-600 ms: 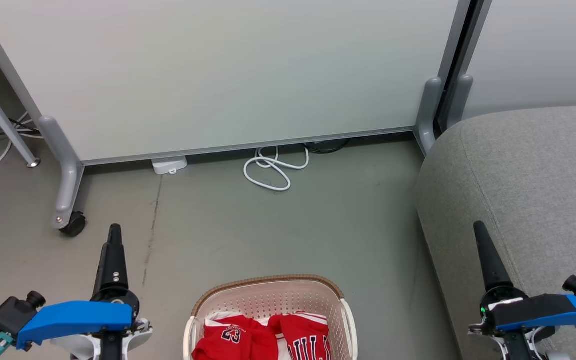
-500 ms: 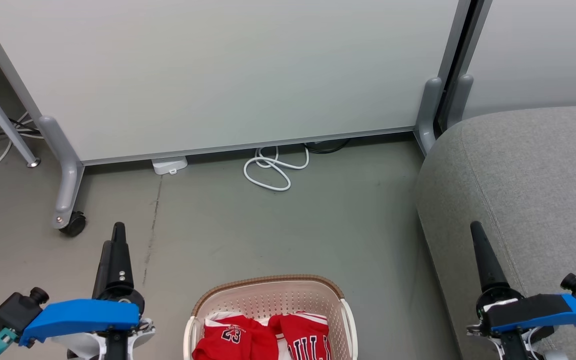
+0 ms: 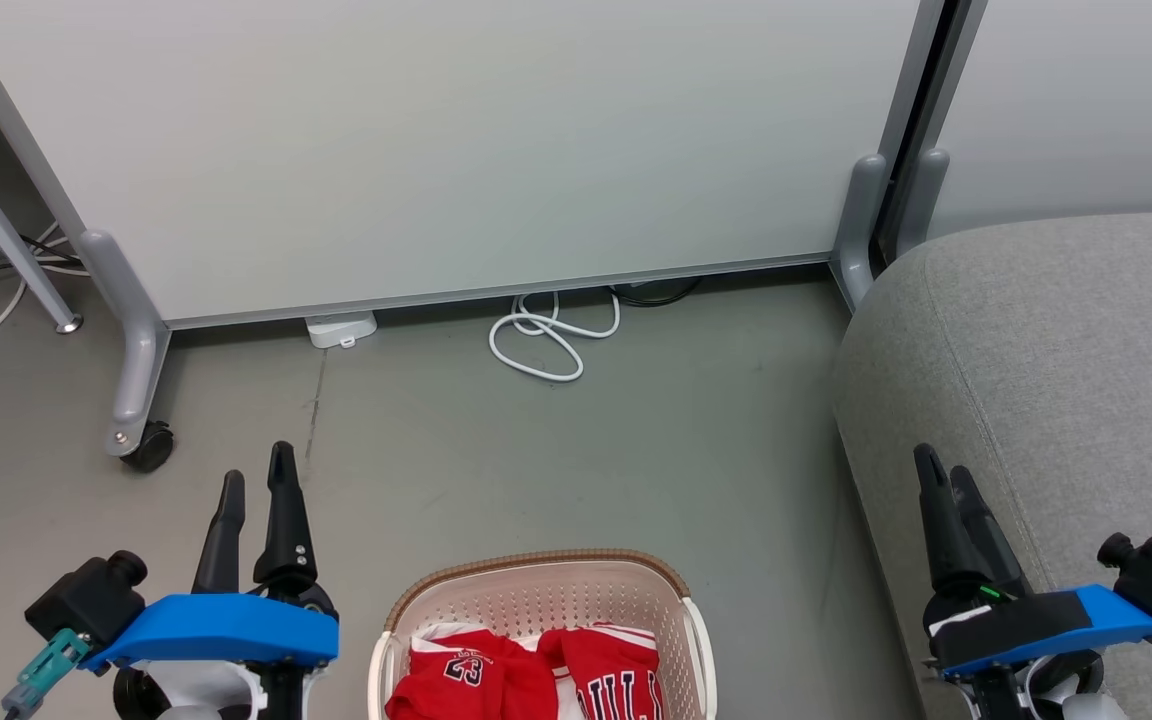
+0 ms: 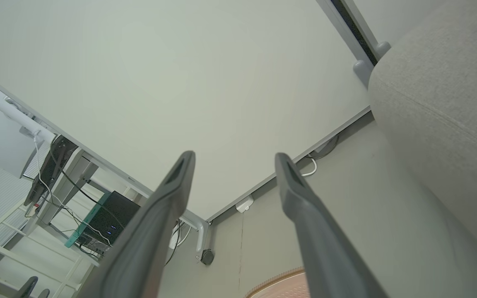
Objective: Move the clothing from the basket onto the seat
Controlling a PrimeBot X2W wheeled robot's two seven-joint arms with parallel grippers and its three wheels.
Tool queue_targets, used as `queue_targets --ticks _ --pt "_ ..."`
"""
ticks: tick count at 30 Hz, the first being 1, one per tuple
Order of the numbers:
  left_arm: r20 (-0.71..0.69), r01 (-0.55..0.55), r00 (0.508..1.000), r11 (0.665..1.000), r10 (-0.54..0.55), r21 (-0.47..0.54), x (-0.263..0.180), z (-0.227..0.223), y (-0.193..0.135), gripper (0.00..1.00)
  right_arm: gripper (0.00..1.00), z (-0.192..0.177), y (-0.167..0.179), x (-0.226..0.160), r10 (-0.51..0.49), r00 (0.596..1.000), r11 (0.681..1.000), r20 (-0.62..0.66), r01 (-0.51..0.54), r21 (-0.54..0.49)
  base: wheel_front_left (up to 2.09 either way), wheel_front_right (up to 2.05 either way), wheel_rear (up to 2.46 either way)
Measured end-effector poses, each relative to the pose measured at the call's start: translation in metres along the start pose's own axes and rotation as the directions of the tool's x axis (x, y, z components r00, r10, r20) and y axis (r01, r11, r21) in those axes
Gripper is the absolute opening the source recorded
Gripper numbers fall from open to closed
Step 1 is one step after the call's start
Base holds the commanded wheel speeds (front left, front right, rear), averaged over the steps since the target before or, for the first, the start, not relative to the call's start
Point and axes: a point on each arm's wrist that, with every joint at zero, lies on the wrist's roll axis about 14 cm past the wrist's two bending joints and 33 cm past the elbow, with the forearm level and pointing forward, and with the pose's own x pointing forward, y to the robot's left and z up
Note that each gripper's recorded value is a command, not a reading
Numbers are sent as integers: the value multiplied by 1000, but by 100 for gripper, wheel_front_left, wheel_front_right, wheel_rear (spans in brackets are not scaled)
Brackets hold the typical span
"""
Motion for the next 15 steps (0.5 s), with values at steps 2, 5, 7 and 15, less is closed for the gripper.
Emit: queue_targets --ticks 2,5,7,15 --pt "-1 0 1000 999 0 36 0 -1 0 100 100 0 1 0 5 1000 999 0 -5 -32 0 0 0" --pt "-1 2 1000 996 -1 87 0 -2 -1 100 100 -1 3 0 12 1000 997 2 -12 -74 0 0 0" --pt "-1 4 1000 993 -4 120 -1 -2 -1 100 100 -1 4 0 17 1000 994 0 -17 -111 0 0 0" --pt "1 13 1000 972 -13 233 -1 -4 -4 100 100 -4 7 0 36 999 975 -6 -37 -221 0 0 0"
